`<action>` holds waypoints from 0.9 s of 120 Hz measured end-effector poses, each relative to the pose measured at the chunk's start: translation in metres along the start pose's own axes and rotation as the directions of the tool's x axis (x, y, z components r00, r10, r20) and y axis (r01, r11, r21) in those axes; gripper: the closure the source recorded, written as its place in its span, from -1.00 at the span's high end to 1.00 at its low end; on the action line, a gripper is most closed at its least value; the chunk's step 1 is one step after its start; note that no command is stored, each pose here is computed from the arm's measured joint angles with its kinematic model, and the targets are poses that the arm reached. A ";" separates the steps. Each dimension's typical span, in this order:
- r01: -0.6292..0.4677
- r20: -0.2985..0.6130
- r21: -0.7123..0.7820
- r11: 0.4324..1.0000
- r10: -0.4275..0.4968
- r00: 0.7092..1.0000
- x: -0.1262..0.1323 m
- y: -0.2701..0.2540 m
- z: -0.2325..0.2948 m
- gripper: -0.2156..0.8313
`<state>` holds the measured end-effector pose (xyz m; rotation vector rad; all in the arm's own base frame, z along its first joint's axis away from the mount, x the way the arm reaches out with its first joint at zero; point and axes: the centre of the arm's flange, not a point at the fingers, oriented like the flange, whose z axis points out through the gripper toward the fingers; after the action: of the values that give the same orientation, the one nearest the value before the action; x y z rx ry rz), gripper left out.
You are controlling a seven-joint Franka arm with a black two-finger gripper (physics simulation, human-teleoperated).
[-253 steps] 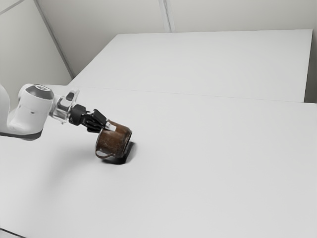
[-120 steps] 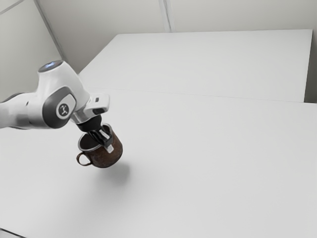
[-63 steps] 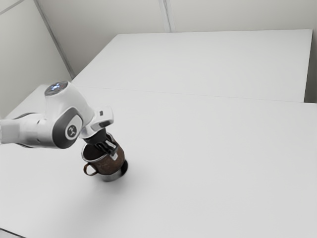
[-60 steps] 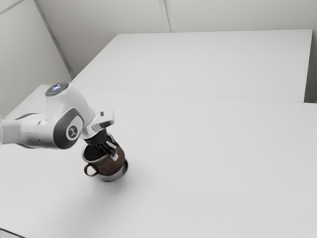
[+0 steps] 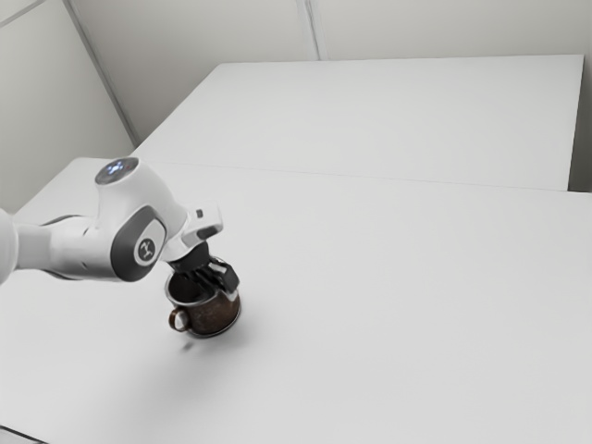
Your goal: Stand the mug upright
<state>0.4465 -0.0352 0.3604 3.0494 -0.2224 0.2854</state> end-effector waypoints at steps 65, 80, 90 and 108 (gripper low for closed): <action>0.002 0.131 0.005 1.000 -0.002 0.991 0.111 0.023 -0.136 0.54; 0.020 0.171 0.013 1.000 -0.022 0.985 0.125 0.023 -0.159 0.56; 0.033 0.192 0.017 0.999 -0.036 0.981 0.129 0.024 -0.172 0.57; 0.047 0.188 0.033 0.998 -0.053 0.981 0.139 0.025 -0.201 0.58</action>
<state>0.5423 -0.0622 0.5852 3.1044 -0.1529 -0.0053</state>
